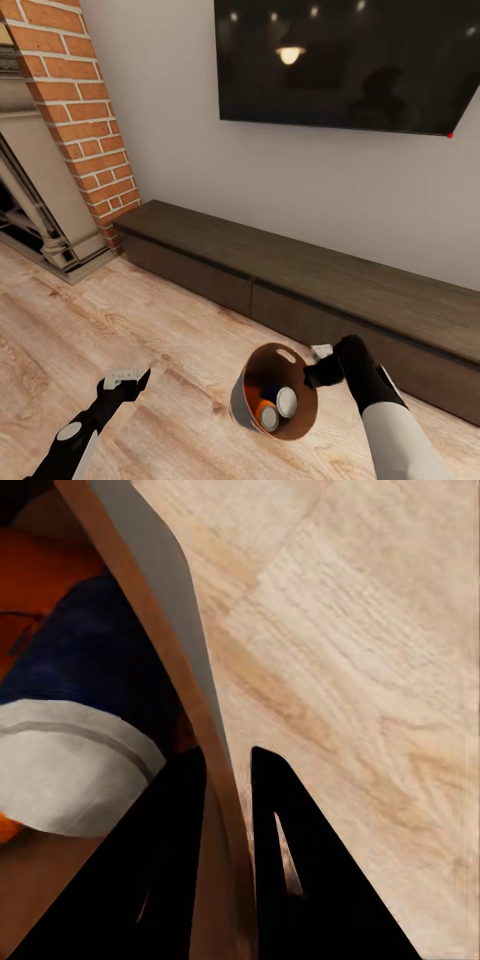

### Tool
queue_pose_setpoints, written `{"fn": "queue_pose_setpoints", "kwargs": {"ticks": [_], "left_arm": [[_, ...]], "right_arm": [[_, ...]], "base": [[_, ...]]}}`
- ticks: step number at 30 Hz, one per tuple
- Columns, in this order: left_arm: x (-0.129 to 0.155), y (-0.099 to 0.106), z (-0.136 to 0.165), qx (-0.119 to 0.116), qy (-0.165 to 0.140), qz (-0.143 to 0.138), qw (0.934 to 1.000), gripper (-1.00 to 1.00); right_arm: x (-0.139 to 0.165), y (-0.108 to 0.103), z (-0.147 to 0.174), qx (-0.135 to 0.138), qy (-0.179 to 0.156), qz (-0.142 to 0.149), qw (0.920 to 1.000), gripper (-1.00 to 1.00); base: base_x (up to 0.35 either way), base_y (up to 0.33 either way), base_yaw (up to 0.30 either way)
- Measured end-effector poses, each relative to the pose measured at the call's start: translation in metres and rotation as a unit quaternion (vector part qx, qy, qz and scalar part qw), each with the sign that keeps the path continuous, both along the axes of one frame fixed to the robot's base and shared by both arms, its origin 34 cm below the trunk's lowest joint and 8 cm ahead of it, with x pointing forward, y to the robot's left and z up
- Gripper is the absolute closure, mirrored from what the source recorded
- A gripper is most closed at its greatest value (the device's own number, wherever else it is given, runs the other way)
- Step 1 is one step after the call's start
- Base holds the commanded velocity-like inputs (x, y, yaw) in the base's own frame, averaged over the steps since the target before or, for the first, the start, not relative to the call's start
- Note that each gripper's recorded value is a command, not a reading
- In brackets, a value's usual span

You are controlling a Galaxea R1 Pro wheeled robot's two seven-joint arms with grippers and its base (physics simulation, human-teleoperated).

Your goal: Put the three can of soda from the living room inside the tash can in the kitchen.

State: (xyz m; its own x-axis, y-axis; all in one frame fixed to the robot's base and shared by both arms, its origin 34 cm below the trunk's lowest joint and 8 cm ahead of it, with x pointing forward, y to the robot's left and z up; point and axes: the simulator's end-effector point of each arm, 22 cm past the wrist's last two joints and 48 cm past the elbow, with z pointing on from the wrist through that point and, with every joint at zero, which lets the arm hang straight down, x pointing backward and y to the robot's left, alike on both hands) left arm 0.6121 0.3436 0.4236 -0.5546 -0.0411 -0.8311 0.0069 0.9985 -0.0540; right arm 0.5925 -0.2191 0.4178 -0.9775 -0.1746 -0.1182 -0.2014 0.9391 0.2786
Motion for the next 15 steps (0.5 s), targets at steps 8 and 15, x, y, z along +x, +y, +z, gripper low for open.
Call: {"fn": "queue_pose_setpoints", "kwargs": {"ticks": [8, 15], "left_arm": [[-0.003, -0.001, -0.005, -0.002, 0.006, 0.000, 1.0000, -1.00], [-0.005, -0.001, -0.006, -0.004, 0.007, 0.002, 1.0000, -1.00]], "right_arm": [[0.070, -0.043, 0.038, -0.071, 0.019, 0.003, 0.9973, 1.00], [0.074, -0.068, 0.043, -0.100, 0.053, 0.001, 0.9936, 1.00]], "base": [[0.000, 0.000, 0.000], [0.000, 0.000, 0.000]]}}
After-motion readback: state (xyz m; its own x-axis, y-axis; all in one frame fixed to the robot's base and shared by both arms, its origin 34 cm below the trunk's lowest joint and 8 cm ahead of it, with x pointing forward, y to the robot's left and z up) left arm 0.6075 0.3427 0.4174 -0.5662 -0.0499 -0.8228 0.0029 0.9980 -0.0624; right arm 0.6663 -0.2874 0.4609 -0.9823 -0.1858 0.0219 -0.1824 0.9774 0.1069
